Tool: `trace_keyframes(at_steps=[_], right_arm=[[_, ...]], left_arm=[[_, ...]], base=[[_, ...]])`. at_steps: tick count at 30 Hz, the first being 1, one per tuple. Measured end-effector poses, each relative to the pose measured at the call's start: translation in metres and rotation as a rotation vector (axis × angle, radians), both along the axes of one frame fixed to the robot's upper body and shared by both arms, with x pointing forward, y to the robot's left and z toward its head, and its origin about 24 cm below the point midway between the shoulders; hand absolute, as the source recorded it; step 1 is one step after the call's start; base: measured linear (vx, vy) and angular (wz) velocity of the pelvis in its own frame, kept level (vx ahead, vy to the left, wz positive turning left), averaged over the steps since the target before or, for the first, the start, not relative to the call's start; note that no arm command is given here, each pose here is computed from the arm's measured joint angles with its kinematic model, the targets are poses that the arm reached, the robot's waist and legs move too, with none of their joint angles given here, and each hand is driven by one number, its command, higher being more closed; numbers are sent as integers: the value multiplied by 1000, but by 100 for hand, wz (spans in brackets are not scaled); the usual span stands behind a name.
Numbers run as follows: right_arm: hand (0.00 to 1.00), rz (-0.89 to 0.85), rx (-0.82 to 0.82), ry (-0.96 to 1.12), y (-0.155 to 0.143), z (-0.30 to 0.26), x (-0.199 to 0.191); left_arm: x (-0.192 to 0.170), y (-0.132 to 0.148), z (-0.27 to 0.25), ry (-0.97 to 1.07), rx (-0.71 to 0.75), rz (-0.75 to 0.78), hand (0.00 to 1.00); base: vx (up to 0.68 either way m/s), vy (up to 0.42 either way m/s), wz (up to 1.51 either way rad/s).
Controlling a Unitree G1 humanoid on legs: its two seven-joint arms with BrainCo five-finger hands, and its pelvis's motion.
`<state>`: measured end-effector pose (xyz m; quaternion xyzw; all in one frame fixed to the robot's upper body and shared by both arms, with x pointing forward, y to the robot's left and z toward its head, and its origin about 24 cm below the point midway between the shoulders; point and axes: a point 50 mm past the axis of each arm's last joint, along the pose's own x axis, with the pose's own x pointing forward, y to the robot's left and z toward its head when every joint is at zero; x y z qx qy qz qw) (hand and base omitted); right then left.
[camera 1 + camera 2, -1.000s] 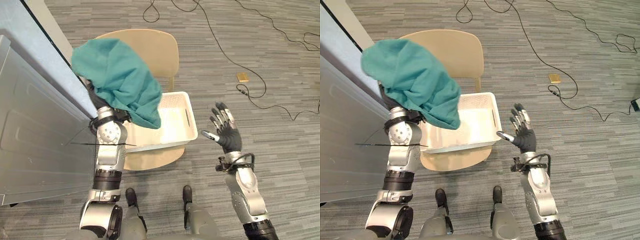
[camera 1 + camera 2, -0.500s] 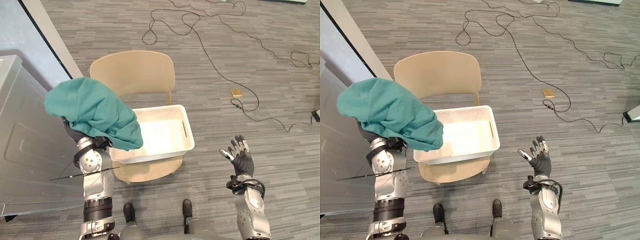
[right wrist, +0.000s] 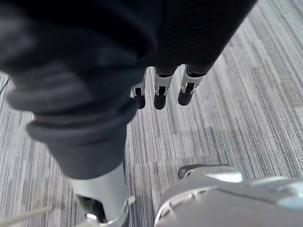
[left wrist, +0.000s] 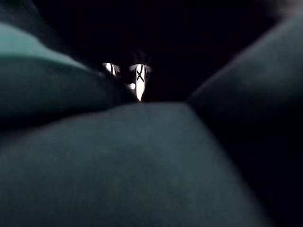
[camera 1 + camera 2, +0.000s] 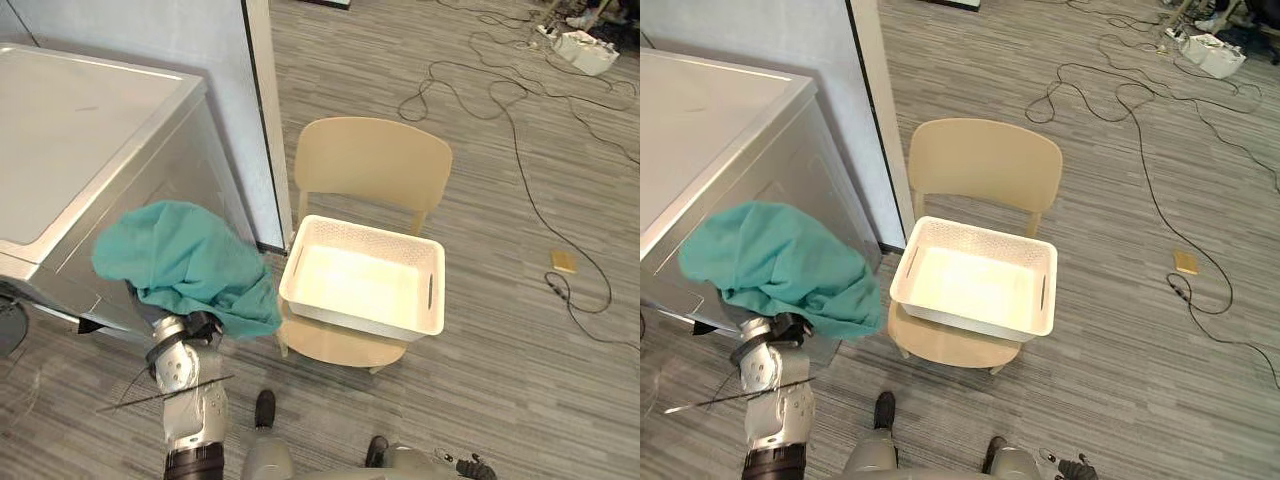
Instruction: Pick up the laundry basket with both hands and put the clothes into the washing machine.
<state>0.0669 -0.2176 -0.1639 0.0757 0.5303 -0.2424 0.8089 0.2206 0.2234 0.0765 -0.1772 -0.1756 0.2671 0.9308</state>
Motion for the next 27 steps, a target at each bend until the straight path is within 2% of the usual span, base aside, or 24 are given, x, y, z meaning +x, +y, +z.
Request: trace_keyframes(at_steps=[5, 13, 20, 27], right_arm=[[0, 0, 6, 8, 0, 0, -17], [0, 70, 40, 14, 13, -2, -16], [0, 96, 56, 18, 15, -2, -15], [0, 221, -8, 20, 9, 1, -5]], left_arm=[[-4, -21, 3, -30, -14, -100, 100], [-5, -22, 5, -37, -12, -106, 100], [-21, -24, -22, 90, -24, -123, 100], [-22, -43, -26, 114, -36, -215, 100]], base=[[-2, 107, -6], [-138, 171, 25], [-69, -115, 86], [-142, -134, 114]])
